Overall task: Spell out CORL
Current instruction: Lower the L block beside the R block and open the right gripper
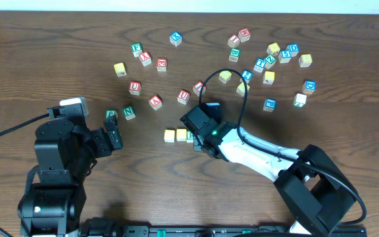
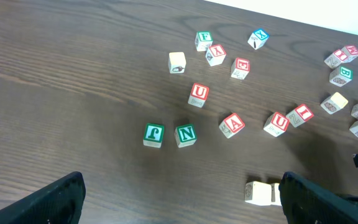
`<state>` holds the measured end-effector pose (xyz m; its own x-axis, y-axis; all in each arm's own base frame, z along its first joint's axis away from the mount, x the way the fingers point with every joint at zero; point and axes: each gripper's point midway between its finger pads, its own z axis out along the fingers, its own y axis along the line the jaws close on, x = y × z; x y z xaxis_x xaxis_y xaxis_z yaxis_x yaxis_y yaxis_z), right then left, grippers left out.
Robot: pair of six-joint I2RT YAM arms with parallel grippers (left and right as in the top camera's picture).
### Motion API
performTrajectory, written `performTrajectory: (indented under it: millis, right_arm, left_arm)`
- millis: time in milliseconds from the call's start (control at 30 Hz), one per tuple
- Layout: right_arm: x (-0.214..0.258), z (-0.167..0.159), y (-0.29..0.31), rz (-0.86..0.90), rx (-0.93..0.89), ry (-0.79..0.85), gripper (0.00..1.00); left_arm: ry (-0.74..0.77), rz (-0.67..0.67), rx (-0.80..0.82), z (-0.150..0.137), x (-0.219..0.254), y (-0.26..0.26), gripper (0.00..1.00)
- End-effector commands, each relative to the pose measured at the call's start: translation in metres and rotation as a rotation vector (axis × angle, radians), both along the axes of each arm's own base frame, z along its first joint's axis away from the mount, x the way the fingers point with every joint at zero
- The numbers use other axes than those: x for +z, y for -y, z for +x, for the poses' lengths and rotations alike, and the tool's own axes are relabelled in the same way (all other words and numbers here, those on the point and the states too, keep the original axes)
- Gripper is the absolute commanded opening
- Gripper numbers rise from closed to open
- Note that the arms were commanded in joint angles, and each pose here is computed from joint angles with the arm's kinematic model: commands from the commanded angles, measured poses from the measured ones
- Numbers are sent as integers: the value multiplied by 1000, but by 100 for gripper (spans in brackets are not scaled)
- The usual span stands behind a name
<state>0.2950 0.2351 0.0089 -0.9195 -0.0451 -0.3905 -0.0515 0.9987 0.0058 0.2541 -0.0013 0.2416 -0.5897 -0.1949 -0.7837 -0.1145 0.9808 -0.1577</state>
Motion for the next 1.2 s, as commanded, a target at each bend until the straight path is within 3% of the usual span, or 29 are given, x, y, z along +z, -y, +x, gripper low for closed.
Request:
performTrajectory:
  millis: [0, 300, 867, 1167]
  right_arm:
    - [-3, 0, 2, -15, -17, 10, 43]
    - [4, 14, -6, 13, 9, 61, 43]
    - [18, 59, 39, -18, -130, 126, 43]
    - [13, 54, 48, -20, -142, 71, 42]
  left_arm:
    - [26, 12, 7, 1, 11, -3, 98]
    - [26, 12, 7, 1, 11, -3, 98]
    - [26, 12, 7, 1, 11, -3, 98]
    - [26, 12, 7, 1, 11, -3, 98]
